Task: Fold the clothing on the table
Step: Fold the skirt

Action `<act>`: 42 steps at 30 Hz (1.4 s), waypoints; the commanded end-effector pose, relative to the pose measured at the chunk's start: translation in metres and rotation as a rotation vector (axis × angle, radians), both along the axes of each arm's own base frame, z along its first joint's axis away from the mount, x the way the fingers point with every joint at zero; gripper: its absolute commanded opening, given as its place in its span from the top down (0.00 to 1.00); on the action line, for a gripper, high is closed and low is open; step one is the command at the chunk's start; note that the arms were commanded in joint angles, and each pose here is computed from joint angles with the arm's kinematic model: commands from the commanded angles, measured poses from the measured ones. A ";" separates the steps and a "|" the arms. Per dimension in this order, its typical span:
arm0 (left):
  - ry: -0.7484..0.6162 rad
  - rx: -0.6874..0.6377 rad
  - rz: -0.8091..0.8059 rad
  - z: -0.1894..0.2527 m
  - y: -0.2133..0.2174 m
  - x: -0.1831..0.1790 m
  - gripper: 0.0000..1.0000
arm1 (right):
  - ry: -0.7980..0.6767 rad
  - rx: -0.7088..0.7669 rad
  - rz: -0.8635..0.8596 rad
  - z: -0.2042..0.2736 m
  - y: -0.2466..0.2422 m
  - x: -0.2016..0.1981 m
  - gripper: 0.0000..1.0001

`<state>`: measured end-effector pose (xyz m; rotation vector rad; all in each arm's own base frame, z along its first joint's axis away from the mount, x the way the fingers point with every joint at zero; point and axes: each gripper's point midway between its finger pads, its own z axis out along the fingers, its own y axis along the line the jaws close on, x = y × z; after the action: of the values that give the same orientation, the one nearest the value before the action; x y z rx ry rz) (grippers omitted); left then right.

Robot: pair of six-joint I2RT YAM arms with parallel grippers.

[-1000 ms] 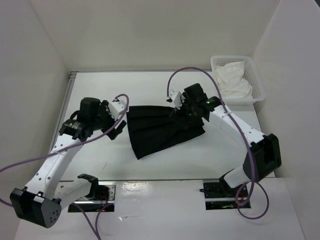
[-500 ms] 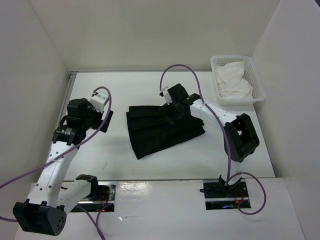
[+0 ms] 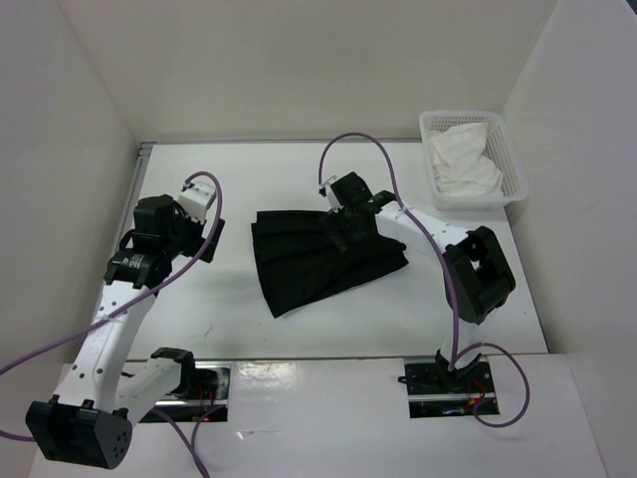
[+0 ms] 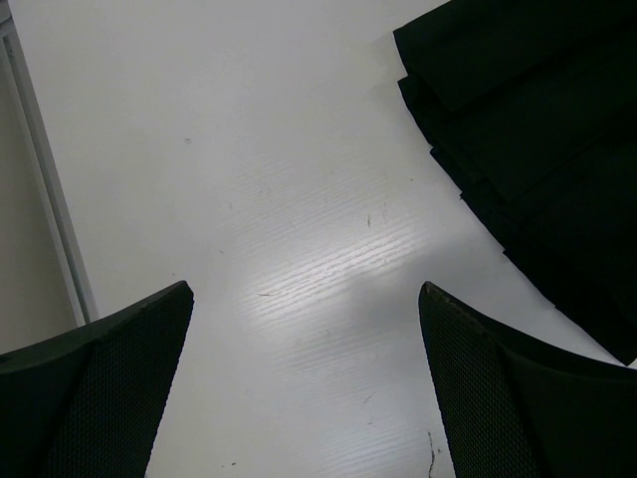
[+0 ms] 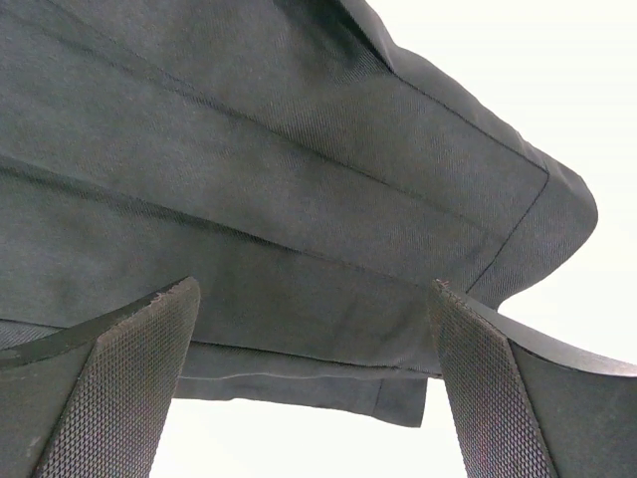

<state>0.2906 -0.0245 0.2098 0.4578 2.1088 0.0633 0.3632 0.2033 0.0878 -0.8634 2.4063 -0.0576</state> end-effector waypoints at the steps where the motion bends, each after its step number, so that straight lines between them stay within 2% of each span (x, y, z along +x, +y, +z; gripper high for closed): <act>1: -0.024 -0.020 0.025 0.005 0.001 0.004 0.00 | -0.057 -0.013 -0.018 0.009 -0.001 0.003 0.01; 13: -0.015 -0.024 0.017 0.002 0.000 0.005 0.00 | -0.008 -0.122 0.026 -0.011 -0.003 -0.024 0.01; 23: -0.015 -0.024 0.017 0.002 0.000 0.005 0.00 | 0.131 -0.238 0.152 -0.032 -0.005 -0.072 0.01; 33: -0.006 -0.030 -0.029 0.001 -0.007 0.003 0.00 | 0.254 -0.279 0.294 -0.043 0.000 -0.125 0.01; 37: 0.013 -0.053 -0.098 -0.002 -0.018 -0.002 0.00 | 0.233 -0.195 0.326 -0.018 0.010 -0.129 0.01; 42: -0.014 -0.050 -0.155 0.005 -0.025 0.000 0.00 | -0.008 -0.012 0.335 0.062 0.028 -0.107 0.01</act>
<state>0.2878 -0.0416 0.2075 0.5275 2.0977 -0.0403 0.2394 0.2164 0.0839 -1.3717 2.4141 -0.0459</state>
